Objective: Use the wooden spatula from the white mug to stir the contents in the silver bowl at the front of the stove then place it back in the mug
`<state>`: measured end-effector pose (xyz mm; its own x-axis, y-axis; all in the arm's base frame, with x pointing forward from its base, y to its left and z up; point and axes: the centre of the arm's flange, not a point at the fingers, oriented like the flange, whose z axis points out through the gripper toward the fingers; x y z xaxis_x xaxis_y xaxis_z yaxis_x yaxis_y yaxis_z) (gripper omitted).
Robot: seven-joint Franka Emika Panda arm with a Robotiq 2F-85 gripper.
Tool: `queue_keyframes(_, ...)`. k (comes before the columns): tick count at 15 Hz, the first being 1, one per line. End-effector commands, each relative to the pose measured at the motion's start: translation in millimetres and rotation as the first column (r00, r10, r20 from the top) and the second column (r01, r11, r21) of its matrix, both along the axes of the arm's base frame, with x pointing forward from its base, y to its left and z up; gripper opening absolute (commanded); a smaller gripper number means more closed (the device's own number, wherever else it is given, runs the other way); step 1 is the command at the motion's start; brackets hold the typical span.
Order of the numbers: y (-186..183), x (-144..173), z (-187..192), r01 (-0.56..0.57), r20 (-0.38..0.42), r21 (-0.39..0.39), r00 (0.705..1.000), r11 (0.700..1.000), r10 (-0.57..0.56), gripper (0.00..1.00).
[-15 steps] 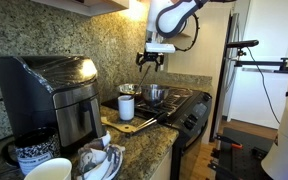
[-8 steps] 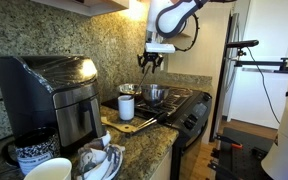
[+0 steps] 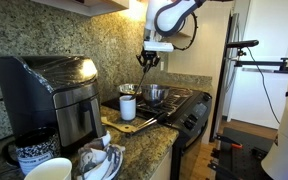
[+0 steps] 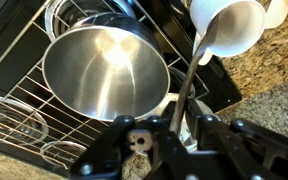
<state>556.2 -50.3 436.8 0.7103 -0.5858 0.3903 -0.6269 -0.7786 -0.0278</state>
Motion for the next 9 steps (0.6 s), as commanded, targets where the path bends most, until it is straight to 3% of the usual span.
queue_keyframes(1,4.1,7.5,-2.5,0.006,0.000,-0.018,1.000,1.000,-0.006,0.07)
queue_keyframes(9,9.3,15.4,-0.2,-0.019,0.014,0.006,1.000,1.000,0.018,0.06)
